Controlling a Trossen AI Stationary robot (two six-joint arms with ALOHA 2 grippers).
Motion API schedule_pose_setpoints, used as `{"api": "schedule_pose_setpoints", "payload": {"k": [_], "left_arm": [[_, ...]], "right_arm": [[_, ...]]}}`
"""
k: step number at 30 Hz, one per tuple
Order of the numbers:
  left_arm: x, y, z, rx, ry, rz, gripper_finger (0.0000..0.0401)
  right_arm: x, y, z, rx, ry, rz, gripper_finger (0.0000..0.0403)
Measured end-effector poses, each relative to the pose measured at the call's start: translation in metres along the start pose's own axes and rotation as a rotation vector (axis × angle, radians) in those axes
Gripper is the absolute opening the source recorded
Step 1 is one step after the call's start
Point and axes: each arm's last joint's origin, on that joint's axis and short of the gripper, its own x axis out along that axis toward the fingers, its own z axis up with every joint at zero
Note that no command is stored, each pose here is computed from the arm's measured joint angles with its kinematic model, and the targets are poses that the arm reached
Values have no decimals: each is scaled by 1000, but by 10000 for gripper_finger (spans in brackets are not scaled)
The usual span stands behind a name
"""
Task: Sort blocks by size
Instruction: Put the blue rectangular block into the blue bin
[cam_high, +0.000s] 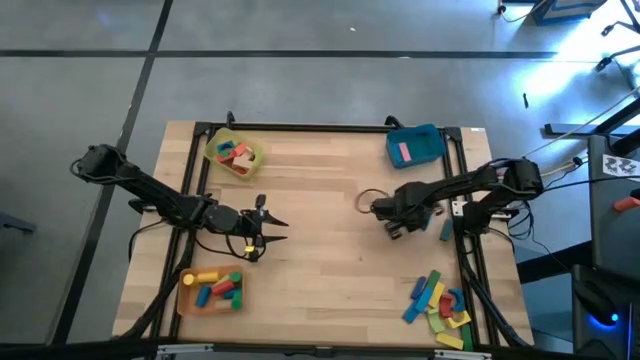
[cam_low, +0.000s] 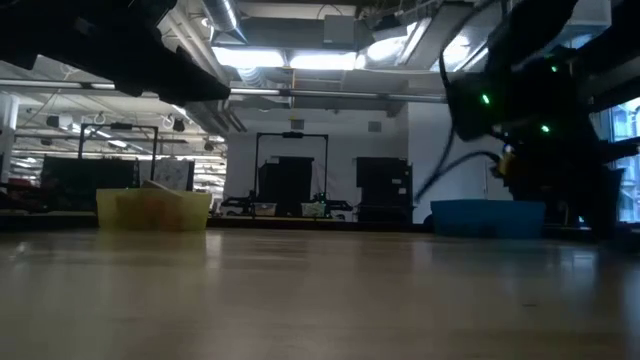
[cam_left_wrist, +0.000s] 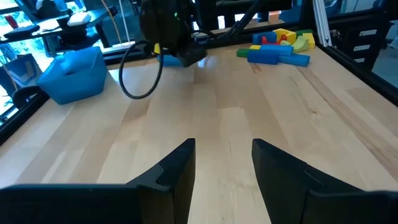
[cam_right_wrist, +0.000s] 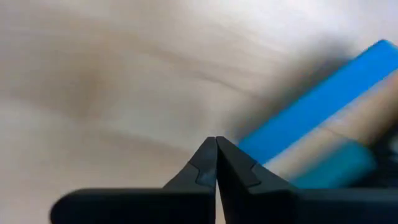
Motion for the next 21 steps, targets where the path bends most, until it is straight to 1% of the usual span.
{"api": "schedule_pose_setpoints", "payload": {"k": [2, 3, 5, 7, 10, 13, 16, 21], "left_arm": [[0, 0, 0, 1, 1, 0, 143], [0, 0, 0, 1, 0, 0, 143], [0, 0, 0, 3, 2, 1, 143], [0, 0, 0, 0, 1, 0, 143], [0, 0, 0, -1, 1, 0, 143], [0, 0, 0, -9, 1, 0, 143], [0, 0, 0, -9, 1, 0, 143], [0, 0, -1, -12, 5, 0, 143]], "right_arm": [[-10, 16, -2, -51, -45, 97, 4], [-15, 20, -5, -67, -63, 113, 3], [-23, 24, -10, -84, -107, 80, 4], [-32, 26, -14, -67, -156, 47, 8], [-40, 20, -19, 5, -185, -51, 18], [-40, 15, -21, 86, -183, -101, 32], [-38, 11, -22, 160, -182, -130, 63], [-31, 9, -21, 295, -232, -137, 156]]}}
